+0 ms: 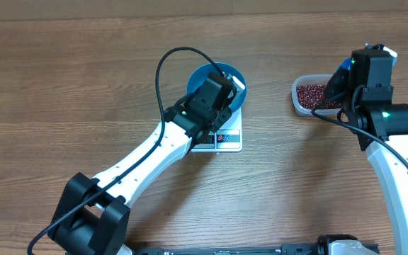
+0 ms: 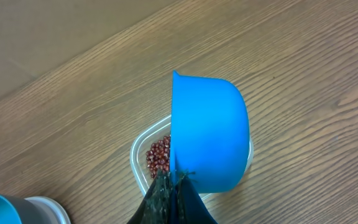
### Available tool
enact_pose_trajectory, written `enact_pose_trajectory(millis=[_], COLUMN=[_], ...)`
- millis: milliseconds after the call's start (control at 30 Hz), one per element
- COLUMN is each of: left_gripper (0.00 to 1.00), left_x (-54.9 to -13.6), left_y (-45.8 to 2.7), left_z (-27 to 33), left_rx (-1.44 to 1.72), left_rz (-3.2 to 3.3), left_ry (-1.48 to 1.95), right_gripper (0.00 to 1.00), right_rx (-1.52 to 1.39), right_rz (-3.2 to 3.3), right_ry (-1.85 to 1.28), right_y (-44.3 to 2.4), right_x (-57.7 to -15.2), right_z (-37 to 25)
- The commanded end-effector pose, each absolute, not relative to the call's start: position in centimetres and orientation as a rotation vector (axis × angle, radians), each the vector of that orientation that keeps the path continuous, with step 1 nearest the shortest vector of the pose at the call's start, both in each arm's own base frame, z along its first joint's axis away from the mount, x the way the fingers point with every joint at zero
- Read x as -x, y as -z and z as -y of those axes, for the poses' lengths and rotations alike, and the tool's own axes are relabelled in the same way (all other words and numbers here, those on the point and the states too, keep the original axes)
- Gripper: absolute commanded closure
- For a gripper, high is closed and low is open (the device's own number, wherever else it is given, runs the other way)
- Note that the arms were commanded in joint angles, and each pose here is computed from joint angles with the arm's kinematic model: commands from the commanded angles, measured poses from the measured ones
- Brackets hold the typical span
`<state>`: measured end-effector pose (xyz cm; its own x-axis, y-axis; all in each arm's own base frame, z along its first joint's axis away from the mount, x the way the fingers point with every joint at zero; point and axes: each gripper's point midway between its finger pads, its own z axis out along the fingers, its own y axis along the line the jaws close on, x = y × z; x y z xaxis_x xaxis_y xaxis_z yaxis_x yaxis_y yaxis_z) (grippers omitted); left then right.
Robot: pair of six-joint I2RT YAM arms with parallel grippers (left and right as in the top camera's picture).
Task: Scoop item into bowl and weigh 150g on scale
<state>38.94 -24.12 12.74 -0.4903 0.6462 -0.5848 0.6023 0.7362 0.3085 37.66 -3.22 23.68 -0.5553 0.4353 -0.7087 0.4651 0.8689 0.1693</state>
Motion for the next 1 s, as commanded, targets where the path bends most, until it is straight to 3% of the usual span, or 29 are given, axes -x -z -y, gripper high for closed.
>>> enact_pose_trajectory(millis=[0, 967], left_gripper=[0.96, 0.96], left_x=[-39.0, -37.8], left_y=[-12.3, -10.2], left_z=[24.6, 21.6], left_rx=[-0.935, -0.962], left_rz=[-2.244, -2.356], left_ry=[-0.050, -0.222], right_gripper=[0.96, 0.96], right_rx=[-0.655, -0.682], right_rz=[-2.193, -2.185], right_ry=[0.048, 0.031], right_y=[-25.1, -25.1], right_x=[-38.1, -38.1], right_z=[3.6, 3.6])
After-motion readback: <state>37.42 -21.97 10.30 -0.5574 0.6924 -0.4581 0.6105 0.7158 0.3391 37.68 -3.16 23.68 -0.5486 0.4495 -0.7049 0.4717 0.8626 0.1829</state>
